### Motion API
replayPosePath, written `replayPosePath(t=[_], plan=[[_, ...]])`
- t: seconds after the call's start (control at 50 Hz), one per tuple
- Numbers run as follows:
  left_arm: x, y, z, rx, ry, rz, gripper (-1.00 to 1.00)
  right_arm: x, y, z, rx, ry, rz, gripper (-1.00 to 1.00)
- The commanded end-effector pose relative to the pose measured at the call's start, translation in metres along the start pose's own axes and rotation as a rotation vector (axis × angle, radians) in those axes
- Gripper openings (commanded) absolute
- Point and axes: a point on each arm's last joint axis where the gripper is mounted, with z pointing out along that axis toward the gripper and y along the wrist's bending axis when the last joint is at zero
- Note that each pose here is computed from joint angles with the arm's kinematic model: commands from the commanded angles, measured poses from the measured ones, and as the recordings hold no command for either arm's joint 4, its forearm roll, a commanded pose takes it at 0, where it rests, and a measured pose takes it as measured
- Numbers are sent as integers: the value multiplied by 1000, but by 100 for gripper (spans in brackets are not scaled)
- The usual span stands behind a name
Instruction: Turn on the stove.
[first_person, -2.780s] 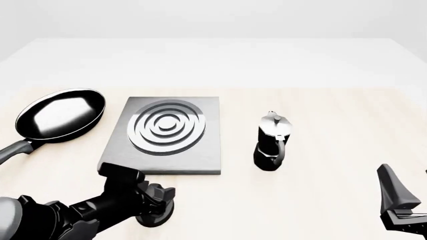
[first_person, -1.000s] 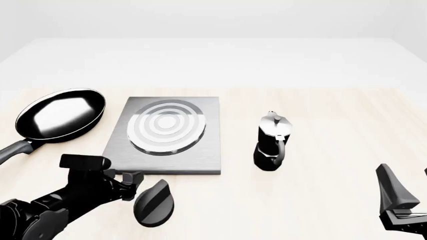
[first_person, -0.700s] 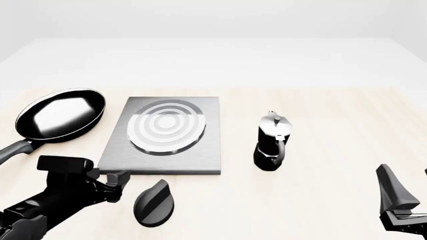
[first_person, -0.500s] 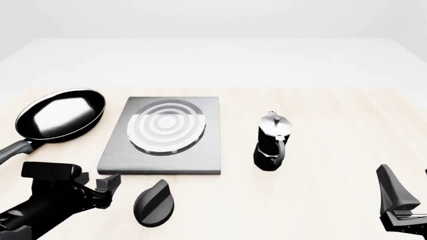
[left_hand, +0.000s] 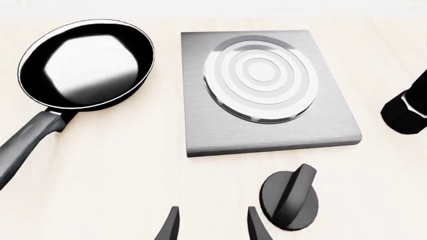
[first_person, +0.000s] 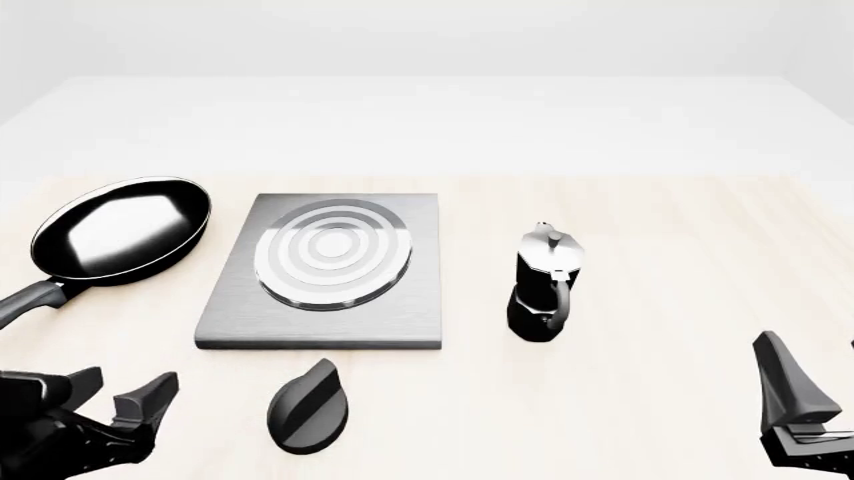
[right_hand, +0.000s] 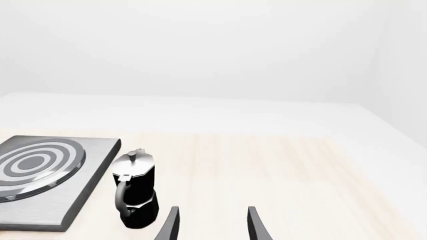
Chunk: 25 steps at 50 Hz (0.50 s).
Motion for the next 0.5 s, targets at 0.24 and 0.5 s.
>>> replayPosePath(t=[0.24,0.5], plan=[[10,3,-55,-42,-97,15,100,0,0,0,-2,4,-5,100],[-11,0,-73,-18,-169,1,100,1,0,0,-2,6,3,100]])
